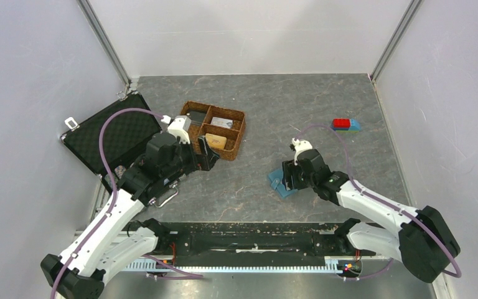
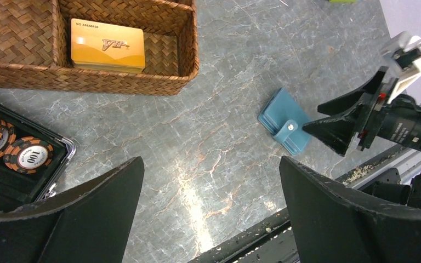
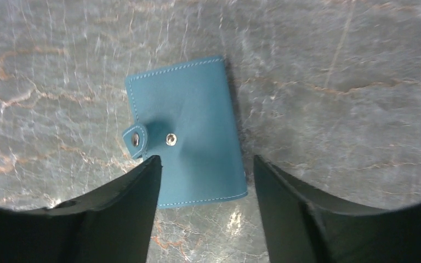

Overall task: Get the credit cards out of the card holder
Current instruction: Move the card holder to the center of the board.

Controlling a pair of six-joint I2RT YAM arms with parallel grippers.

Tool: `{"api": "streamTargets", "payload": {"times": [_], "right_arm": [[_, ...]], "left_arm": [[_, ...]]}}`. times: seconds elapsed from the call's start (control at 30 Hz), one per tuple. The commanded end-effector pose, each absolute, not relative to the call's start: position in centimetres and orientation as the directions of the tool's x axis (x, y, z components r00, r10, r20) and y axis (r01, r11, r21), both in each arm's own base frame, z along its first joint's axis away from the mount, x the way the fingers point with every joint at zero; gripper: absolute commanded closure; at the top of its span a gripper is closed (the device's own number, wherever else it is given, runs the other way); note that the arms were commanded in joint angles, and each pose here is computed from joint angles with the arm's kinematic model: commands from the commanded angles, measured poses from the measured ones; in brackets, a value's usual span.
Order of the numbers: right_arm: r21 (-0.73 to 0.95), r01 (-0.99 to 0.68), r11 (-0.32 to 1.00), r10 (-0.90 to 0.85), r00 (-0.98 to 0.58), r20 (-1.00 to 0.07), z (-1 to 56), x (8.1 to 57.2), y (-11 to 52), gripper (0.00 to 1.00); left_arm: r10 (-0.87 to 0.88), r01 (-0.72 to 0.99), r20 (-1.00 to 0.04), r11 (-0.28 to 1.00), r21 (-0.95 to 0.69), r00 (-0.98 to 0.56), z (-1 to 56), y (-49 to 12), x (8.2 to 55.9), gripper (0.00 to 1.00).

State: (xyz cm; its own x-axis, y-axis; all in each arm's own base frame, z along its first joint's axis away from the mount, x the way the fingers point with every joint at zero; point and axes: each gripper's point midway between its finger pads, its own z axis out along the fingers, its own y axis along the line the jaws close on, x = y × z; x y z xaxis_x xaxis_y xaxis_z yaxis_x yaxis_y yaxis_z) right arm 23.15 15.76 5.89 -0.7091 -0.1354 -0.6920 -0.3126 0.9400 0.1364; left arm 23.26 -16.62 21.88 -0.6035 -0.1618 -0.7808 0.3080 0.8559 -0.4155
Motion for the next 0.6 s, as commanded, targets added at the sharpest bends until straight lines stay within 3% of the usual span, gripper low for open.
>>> {"api": "streamTargets", "payload": {"times": [0.0,0.13,0.27,0.43,0.57], "right_arm": [[0.205,-0.393,0.896,-0.155,-0.711,-0.686,5.2,22.6,17.7,0.29],[0.183,-0.394,0.901,-0.168,-0.705,-0.689,4.9,22.2,17.5,0.17],[0.151,-0.374,0.915,-0.185,-0.722,-0.667,4.0,21.7,16.7,0.14],[0.098,-0.368,0.925,-0.208,-0.703,-0.680,5.2,21.8,16.9,0.25],[0.110,-0.379,0.919,-0.192,-0.673,-0.714,7.3,22.2,17.4,0.41]], "left_arm": [[-0.189,0.321,-0.772,0.830,-0.456,-0.607,23.0,-17.3,23.1,0.00],[-0.141,0.327,-0.791,0.857,-0.399,-0.595,23.0,-16.6,23.3,0.00],[-0.128,0.334,-0.796,0.860,-0.386,-0.591,23.1,-16.5,23.3,0.00],[-0.138,0.329,-0.762,0.843,-0.425,-0.632,22.1,-17.2,22.8,0.00],[-0.141,0.331,-0.741,0.828,-0.452,-0.657,21.5,-17.7,22.4,0.00]]}}
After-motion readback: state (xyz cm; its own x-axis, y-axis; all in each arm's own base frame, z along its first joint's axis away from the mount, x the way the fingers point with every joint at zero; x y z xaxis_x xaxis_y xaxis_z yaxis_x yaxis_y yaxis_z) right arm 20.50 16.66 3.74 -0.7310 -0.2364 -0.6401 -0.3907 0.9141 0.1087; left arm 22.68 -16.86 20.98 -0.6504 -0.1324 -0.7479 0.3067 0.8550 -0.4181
